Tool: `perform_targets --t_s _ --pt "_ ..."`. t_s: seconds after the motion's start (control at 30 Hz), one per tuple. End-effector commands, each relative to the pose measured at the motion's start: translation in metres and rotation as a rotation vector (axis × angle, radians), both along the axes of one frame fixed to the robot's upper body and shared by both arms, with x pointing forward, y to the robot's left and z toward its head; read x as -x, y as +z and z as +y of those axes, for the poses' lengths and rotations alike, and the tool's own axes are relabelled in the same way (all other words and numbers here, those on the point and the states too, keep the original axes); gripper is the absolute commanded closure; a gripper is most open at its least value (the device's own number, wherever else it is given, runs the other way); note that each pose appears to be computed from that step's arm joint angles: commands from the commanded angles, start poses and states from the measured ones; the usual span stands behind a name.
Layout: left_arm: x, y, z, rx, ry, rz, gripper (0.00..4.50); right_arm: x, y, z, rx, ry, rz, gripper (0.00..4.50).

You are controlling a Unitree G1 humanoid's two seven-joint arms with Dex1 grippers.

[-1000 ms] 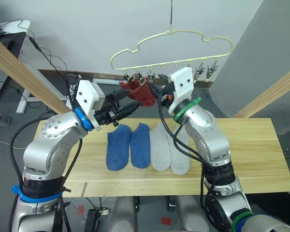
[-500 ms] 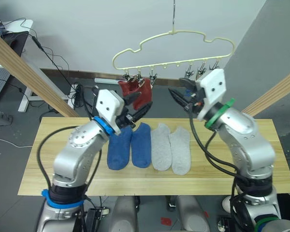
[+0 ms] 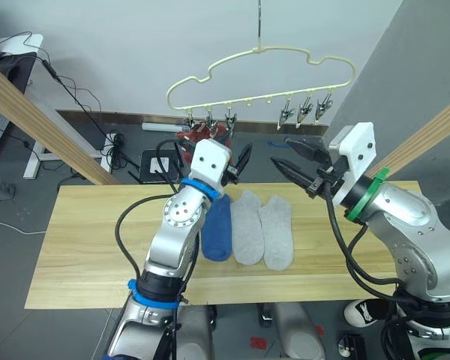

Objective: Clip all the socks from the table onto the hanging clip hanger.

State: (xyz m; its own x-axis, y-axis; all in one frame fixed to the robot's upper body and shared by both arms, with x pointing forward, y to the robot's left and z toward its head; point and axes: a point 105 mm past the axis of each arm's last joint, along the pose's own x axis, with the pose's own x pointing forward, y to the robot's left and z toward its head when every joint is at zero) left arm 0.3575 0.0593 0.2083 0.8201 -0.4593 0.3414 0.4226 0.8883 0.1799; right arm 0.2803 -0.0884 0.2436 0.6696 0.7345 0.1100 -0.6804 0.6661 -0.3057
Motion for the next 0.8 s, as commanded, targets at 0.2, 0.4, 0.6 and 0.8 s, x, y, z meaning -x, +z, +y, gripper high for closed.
perform_targets --t_s 0.2,0.4,0.6,0.8 --pt "0.007 0.019 0.0 0.053 0.034 -0.121 1.76 0.011 0.01 -0.013 0.016 -0.023 -0.06 2.34" --pt "0.008 0.017 0.003 0.066 0.071 -0.117 1.76 0.011 0.01 -0.014 0.019 -0.035 -0.061 2.34" --pt "0.0 0.027 0.0 0.091 0.113 -0.147 1.76 0.012 0.01 -0.016 0.021 -0.029 -0.06 2.34" --pt "-0.004 0.031 -0.003 0.103 0.151 -0.158 1.76 0.012 0.008 -0.019 0.023 -0.028 -0.053 2.34"
